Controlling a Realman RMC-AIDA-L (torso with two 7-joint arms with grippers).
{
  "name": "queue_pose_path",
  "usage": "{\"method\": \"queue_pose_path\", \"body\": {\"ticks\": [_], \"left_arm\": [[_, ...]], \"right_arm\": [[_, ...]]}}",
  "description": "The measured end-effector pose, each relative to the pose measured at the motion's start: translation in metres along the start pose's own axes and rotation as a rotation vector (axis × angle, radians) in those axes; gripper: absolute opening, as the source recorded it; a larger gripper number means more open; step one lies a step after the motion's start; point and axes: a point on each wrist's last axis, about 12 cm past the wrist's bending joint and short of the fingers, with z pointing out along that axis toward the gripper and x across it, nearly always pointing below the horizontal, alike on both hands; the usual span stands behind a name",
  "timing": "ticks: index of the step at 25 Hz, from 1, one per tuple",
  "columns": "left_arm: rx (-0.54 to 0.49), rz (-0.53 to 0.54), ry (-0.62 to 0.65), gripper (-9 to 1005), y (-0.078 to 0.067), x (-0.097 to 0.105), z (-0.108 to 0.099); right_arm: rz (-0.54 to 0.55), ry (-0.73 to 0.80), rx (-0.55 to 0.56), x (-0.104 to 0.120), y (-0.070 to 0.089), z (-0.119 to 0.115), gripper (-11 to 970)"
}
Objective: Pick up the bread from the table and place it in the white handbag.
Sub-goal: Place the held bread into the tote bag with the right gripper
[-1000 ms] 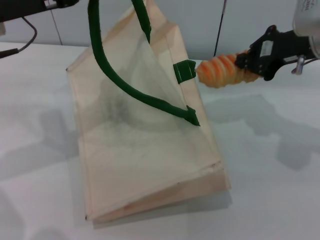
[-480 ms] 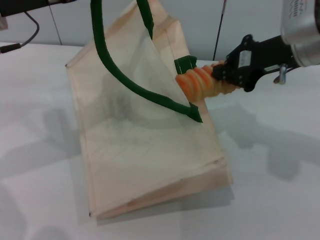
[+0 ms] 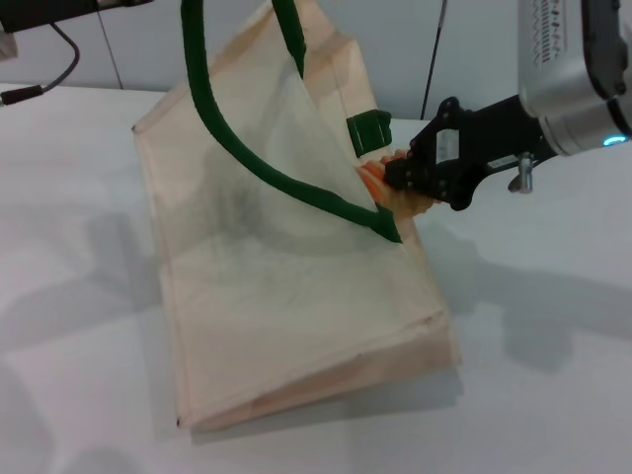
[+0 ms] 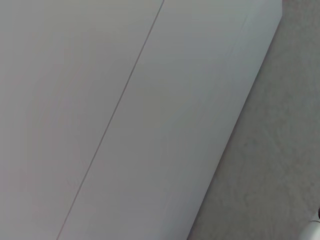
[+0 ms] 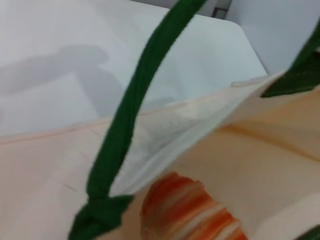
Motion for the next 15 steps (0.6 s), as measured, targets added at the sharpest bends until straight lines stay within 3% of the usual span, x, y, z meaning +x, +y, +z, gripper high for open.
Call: {"method": "queue_pose_path", "body": {"ticks": [15], "left_arm": [[0.005,0.002,0.006,140,-0.0002,-0.0016,0.0028]], "right_arm": [[-0.026,-0.027,-0.082,-0.0103,0.0089,0.0054,29]]}}
